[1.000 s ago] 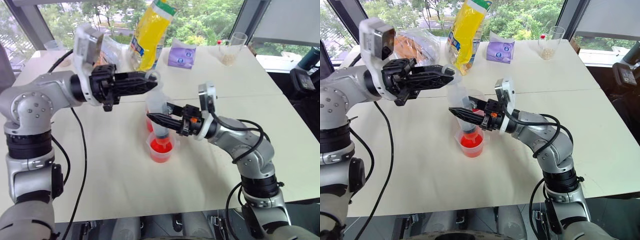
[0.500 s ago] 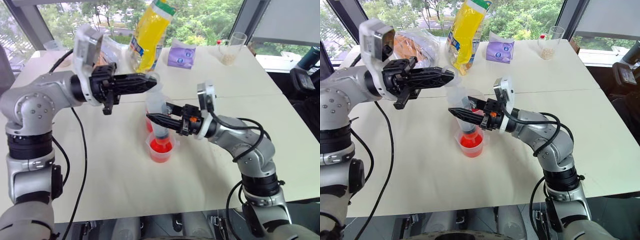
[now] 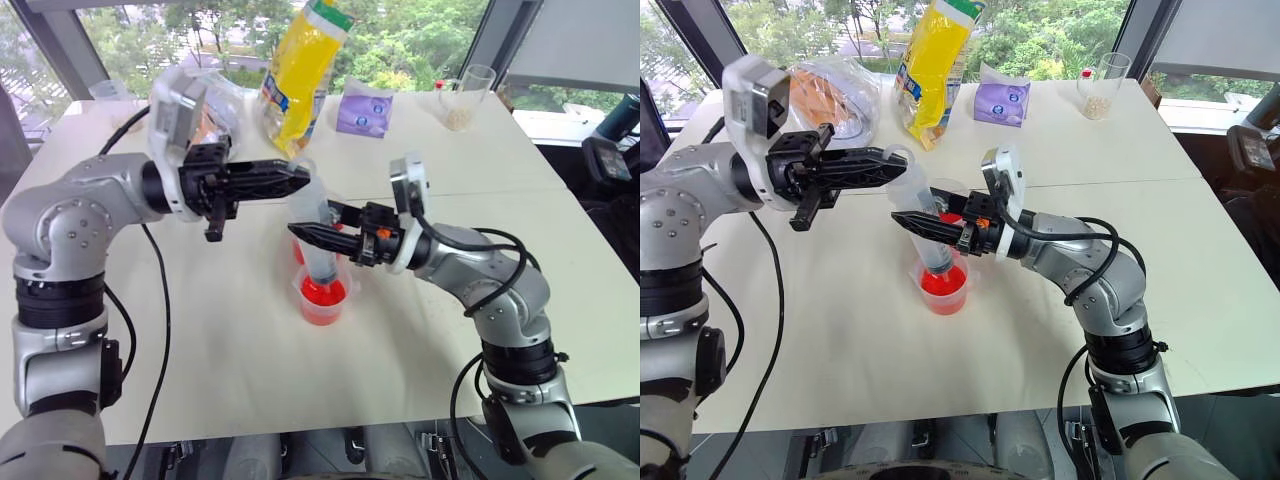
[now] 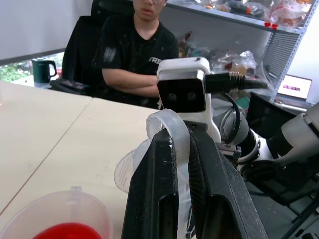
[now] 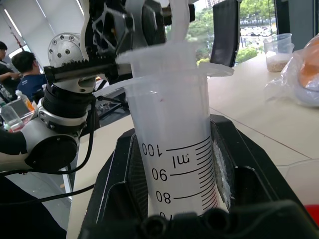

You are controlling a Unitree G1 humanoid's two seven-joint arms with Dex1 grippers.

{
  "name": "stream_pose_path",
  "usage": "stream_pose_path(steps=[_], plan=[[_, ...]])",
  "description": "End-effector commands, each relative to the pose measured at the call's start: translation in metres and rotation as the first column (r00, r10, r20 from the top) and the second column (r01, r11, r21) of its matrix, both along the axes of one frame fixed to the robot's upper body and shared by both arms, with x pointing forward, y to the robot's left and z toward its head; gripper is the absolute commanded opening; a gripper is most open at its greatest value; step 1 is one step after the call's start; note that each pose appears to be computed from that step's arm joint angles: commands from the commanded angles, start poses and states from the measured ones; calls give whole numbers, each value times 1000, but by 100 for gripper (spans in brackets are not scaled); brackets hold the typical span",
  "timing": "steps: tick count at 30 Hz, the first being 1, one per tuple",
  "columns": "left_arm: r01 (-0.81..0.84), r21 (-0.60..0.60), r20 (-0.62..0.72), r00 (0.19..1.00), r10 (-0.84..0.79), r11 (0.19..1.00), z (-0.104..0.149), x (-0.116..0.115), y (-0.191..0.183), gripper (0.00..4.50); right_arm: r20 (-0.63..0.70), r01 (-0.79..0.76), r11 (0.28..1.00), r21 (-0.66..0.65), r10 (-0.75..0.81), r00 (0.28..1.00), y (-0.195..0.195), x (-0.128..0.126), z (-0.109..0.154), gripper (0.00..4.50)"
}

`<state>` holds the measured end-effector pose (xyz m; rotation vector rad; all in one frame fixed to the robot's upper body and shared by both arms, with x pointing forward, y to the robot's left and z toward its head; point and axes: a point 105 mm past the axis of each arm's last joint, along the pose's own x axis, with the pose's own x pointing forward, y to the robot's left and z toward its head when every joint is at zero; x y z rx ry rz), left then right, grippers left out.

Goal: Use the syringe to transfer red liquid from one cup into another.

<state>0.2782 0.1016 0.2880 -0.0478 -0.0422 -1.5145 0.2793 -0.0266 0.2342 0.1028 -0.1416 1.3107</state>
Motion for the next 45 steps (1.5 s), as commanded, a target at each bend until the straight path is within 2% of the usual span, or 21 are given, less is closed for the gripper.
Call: stream_pose_path(steps=[1, 5, 11, 12, 13, 17, 19, 23, 28, 32, 36, 40, 43, 45], plan=[[106, 89, -54, 993, -102, 990, -22, -14, -16, 3, 127, 16, 993, 116, -31, 991, -8, -2, 43, 136], [102, 89, -52, 994, -98, 991, -22, -13, -17, 3, 124, 16, 993, 116, -31, 992, -9, -1, 42, 136], [53, 56, -40, 998, -51, 997, -12, -5, -11, 3, 76, 11, 996, 86, -18, 997, -7, -2, 27, 136], [45, 46, -43, 998, -43, 998, -9, -4, -10, 89, 69, 10, 997, 82, -16, 997, -6, -3, 24, 136], [41, 39, -44, 998, -39, 998, -7, -3, -9, 126, 62, 9, 997, 79, -14, 998, -6, -3, 23, 136], [-13, 19, -12, 1000, 13, 1000, 1, 3, -2, 323, 37, 2, 998, 70, -5, 999, -3, -5, 20, 136], [-41, 9, 1, 999, 41, 999, 5, 4, 3, 438, 34, 3, 998, 66, -6, 999, -3, -6, 20, 136], [-132, -36, 6, 991, 132, 991, 18, 9, 30, 445, 25, 12, 998, 66, -14, 1000, -5, -4, 23, 136], [-225, -52, 1, 974, 225, 973, 22, 12, 54, 445, 23, 28, 997, 73, -30, 999, -7, -1, 30, 136], [-241, -10, 0, 970, 241, 970, 10, 6, 57, 445, 12, 69, 992, 103, -71, 997, -16, 10, 50, 136], [-234, 20, 6, 972, 234, 972, -3, 1, 50, 445, -89, 192, 972, 136, -181, 979, -39, 35, 71, 136], [-223, 30, 0, 975, 224, 974, -12, -4, 46, 445, -274, 404, 915, -23, -394, 877, -80, 74, 61, 136], [-224, 37, -5, 974, 225, 974, -16, -7, 46, 445, -387, 484, 861, -160, -505, 771, -109, 88, 43, 136], [-226, 48, -3, 974, 227, 973, -20, -8, 45, 445, -423, 523, 796, -305, -605, 675, -128, 94, 19, 136]])
